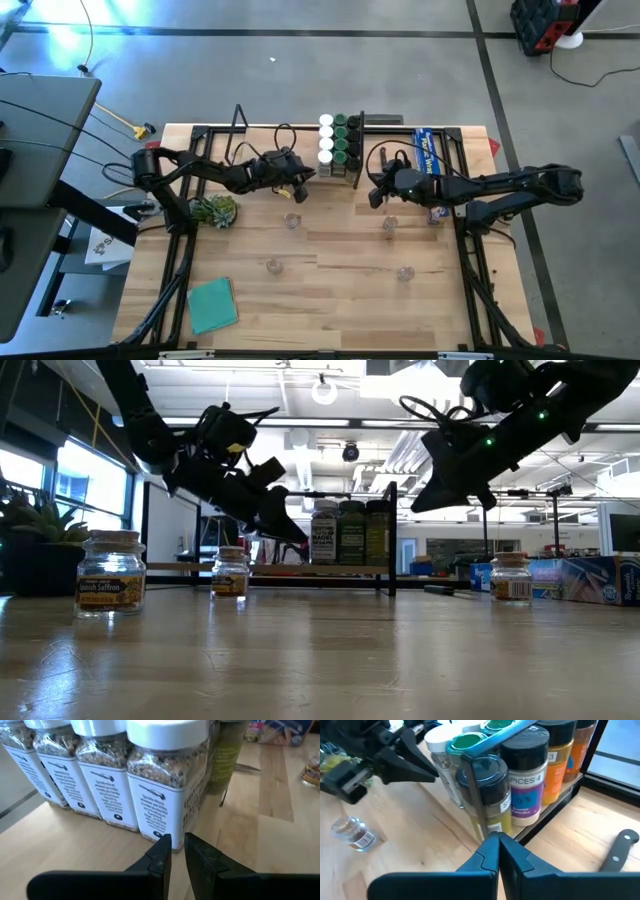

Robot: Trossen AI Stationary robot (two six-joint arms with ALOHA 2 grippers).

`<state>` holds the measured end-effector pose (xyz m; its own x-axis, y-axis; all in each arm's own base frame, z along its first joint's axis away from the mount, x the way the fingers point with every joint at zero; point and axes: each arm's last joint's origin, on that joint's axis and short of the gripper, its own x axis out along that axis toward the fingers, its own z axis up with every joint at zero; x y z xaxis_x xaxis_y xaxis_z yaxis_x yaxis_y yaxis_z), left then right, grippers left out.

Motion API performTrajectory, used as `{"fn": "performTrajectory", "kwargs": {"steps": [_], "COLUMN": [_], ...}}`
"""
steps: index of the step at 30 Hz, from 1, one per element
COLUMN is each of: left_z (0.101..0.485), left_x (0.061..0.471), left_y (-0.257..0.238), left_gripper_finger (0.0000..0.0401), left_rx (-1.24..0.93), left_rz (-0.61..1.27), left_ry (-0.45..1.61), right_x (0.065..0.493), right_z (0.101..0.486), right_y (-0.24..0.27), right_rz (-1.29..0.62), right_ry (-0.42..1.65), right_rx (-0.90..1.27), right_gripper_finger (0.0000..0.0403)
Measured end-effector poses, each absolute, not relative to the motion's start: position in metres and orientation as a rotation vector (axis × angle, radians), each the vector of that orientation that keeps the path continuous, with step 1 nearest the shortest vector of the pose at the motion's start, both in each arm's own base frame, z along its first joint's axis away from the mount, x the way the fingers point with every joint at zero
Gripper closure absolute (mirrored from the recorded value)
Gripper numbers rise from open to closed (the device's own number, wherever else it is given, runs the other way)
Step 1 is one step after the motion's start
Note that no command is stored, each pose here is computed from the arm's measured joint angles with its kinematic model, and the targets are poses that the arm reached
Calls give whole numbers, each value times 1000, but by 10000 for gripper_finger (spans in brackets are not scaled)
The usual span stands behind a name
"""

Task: Shelf spices
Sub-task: Adjust the seasoning bottles on the shelf, then put the brown seasoning bottle on the shelf

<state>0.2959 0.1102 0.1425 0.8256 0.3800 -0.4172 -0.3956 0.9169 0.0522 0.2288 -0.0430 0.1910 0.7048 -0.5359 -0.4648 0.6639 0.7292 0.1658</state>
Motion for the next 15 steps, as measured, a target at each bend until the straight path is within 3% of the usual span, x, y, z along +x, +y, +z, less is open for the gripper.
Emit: {"fn": "performTrajectory", "kwargs": {"steps": [9,15], "left_z": [169,196], "left_x": [279,251], "left_y": [92,35], "left_gripper_finger": [353,370], "left_rx": [13,86], "left_rz": [394,208], "left_ry": [552,573], "right_x": [226,225], "right_z": [194,202], "right_y": [-44,-26], "right_rz": [-740,-702], "right_ry": [415,386], "right_rx": [222,137], "right_gripper_finger": [403,403]}}
